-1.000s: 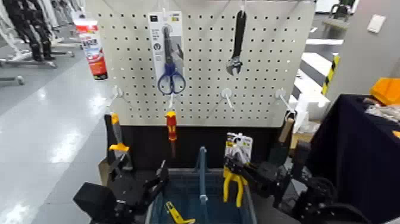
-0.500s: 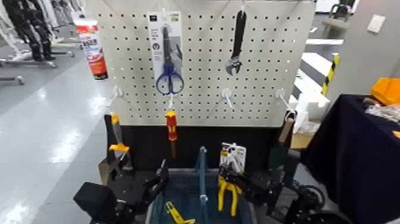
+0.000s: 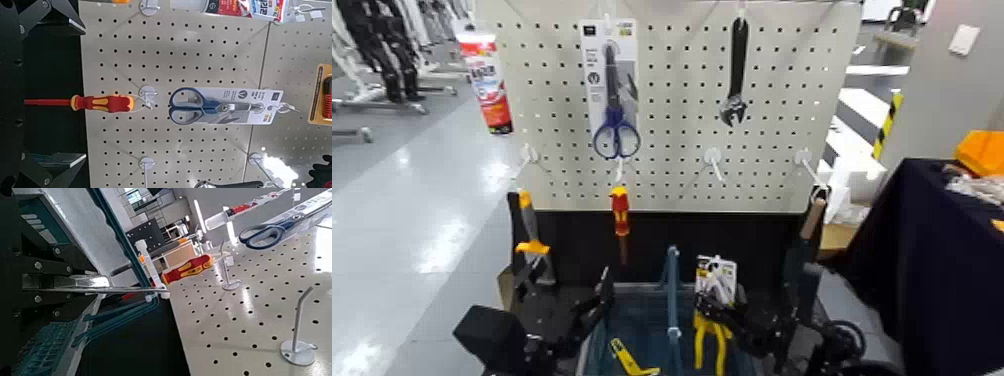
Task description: Put the yellow pliers into the crate.
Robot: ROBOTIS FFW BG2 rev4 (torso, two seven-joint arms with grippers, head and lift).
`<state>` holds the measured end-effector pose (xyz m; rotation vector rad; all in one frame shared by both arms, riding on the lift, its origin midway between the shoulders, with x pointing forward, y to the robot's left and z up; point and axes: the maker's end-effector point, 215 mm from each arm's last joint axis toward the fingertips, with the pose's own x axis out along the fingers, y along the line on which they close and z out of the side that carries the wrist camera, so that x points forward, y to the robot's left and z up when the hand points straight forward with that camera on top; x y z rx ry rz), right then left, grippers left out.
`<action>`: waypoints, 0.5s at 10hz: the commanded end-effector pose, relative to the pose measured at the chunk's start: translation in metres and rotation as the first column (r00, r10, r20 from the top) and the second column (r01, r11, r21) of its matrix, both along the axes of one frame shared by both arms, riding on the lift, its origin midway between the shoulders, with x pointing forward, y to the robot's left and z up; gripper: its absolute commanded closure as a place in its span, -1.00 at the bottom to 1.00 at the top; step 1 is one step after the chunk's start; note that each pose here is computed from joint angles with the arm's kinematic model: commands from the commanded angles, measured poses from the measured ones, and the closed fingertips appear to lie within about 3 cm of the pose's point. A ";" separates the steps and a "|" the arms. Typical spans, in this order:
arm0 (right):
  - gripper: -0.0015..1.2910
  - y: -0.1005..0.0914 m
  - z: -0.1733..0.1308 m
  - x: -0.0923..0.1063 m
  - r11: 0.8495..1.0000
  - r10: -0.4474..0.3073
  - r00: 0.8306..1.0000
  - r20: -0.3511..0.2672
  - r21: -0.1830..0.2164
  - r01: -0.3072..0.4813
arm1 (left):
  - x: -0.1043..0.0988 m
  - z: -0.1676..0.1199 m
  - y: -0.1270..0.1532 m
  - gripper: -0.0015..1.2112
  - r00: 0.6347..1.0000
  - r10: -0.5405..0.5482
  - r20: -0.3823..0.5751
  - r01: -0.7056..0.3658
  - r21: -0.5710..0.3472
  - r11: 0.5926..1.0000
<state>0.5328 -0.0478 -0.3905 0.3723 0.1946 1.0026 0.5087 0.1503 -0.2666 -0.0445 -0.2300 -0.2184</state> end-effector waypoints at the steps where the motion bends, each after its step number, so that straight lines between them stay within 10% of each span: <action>1: -0.38 -0.006 -0.013 0.002 1.000 -0.018 0.999 -0.042 -0.012 0.017 | 0.000 0.000 0.001 -0.71 1.000 0.001 0.002 -0.001 0.001 1.000; 2: -0.94 -0.007 -0.014 0.002 1.000 -0.019 0.999 -0.048 -0.013 0.018 | 0.000 0.001 0.002 -0.71 1.000 0.002 0.003 -0.002 0.002 1.000; 5: -1.00 -0.009 -0.005 0.004 1.000 -0.027 0.999 -0.024 -0.007 0.027 | -0.001 0.000 0.003 -0.71 1.000 0.004 0.002 -0.004 0.002 1.000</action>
